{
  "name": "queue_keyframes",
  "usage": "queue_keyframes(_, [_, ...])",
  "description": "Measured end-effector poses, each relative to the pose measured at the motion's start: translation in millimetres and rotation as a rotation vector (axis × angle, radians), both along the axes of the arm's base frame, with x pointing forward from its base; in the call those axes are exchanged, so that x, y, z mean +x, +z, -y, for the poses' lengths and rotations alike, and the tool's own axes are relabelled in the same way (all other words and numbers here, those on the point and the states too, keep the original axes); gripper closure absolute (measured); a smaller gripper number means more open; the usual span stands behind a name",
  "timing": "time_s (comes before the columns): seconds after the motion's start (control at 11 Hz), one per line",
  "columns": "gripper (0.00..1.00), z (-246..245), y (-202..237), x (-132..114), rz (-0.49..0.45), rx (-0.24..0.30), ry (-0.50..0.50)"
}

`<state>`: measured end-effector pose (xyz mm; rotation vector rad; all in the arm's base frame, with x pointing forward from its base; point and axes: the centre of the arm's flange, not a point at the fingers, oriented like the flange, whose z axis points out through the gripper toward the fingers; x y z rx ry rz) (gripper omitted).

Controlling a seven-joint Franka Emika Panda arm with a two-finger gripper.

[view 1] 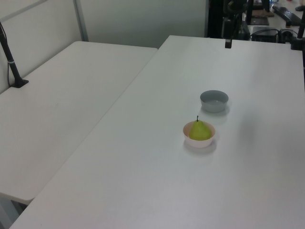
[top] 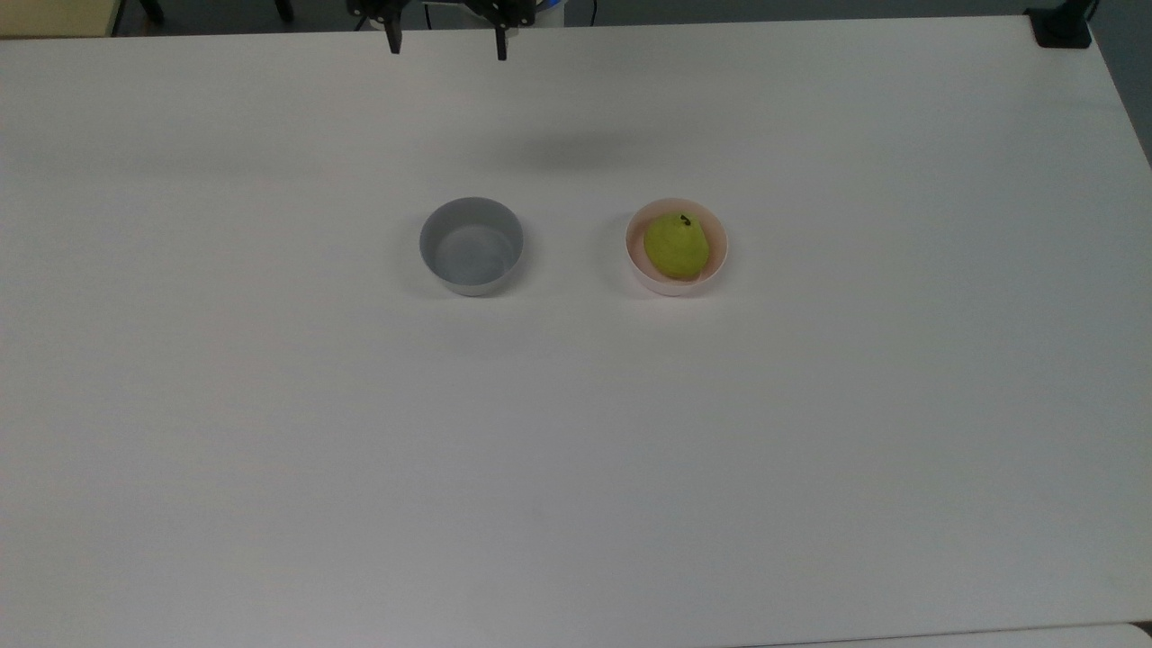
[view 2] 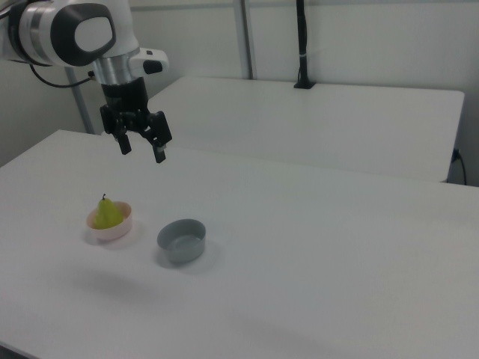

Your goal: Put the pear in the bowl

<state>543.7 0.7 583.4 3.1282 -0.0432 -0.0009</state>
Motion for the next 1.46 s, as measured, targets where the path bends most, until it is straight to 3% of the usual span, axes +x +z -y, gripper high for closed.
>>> queue_keyframes(0.27, [0.00,33,3,-1,0.009,0.048,0.154])
queue_keyframes(0.46, [0.00,55,15,-1,0.044,0.047,0.195])
queue_keyframes(0.82, [0.00,73,36,-1,0.088,0.041,0.164])
queue_keyframes(1.09, [0.00,68,36,0,0.087,0.048,0.080])
queue_keyframes(1.46, [0.00,64,36,1,0.088,0.049,0.074])
